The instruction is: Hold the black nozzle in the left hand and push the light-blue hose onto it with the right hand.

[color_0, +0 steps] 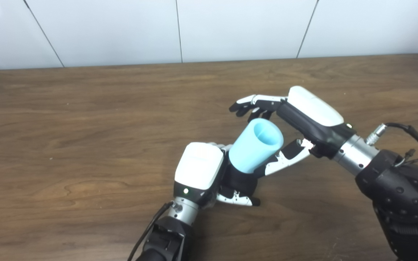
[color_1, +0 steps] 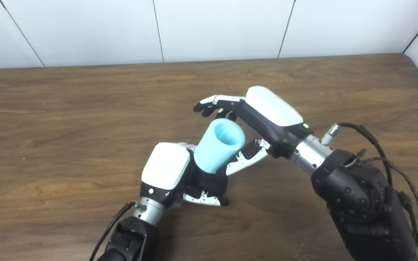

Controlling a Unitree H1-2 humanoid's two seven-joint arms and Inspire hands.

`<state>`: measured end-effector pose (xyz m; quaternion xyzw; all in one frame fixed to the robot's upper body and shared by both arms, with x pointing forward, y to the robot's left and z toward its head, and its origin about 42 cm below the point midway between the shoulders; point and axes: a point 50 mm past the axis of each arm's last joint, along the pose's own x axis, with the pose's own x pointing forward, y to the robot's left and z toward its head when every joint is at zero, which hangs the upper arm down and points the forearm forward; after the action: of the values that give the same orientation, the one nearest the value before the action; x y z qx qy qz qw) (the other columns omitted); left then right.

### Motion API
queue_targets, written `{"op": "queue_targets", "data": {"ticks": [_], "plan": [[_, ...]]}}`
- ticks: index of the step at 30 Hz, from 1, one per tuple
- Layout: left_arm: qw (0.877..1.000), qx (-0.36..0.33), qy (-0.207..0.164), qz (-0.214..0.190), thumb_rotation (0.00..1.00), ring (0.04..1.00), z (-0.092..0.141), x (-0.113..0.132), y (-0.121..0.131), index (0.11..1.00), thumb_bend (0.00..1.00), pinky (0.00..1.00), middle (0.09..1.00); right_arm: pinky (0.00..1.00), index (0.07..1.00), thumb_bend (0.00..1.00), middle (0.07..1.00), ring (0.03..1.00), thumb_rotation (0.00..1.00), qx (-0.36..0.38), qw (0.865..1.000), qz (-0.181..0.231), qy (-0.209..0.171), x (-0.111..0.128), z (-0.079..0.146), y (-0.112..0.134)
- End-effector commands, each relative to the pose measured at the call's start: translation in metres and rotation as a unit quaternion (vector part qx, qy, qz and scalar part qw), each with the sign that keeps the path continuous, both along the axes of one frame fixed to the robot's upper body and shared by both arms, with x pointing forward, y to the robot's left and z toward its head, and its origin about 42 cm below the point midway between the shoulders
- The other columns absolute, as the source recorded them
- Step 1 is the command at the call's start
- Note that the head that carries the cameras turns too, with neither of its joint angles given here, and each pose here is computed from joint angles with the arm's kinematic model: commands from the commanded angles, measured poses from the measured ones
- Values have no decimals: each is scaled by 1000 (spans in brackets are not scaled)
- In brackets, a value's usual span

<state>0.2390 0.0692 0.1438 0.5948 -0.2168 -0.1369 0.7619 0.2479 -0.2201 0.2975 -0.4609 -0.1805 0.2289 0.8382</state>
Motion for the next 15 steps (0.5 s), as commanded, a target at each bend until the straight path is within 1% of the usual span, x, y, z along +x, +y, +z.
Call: {"op": "queue_targets", "data": {"ticks": [1,4,5,7,8,9,10,11,13,15], "plan": [[1000,7,18,-9,0,489,-6,-4,-7,499,522,421,405,553,757,953,720,645,164,6,999,6,-39,-2,10,0],[1000,6,16,-9,0,490,-5,-5,-7,500,522,424,405,544,715,913,677,622,159,11,999,9,-39,-2,9,0],[1000,7,16,-9,0,490,-5,-5,-7,500,522,423,405,517,690,884,637,583,143,14,999,10,-36,-2,8,0],[1000,8,18,-9,0,491,-5,-5,-7,501,522,425,405,448,620,827,551,495,68,19,999,13,-33,-3,8,1],[1000,8,18,-9,0,493,-5,-5,-7,500,522,426,405,415,578,679,500,451,35,21,999,17,-34,-3,7,1],[1000,7,19,-9,0,494,-5,-5,-7,500,522,427,405,392,550,604,478,423,17,21,999,20,-35,-3,7,1],[1000,6,18,-9,0,493,-5,-5,-7,501,522,427,405,375,525,559,469,405,7,21,999,22,-35,-3,6,1],[1000,5,18,-9,0,491,-5,-5,-8,500,522,426,404,367,505,545,476,405,3,19,999,23,-35,-3,5,1],[1000,9,18,-8,0,490,-5,-5,-8,500,522,424,406,366,503,523,507,395,0,13,999,24,-35,-3,4,1],[1000,11,18,-8,0,491,-5,-5,-8,500,522,422,407,375,507,517,513,394,0,11,999,23,-34,-3,4,1]]}}
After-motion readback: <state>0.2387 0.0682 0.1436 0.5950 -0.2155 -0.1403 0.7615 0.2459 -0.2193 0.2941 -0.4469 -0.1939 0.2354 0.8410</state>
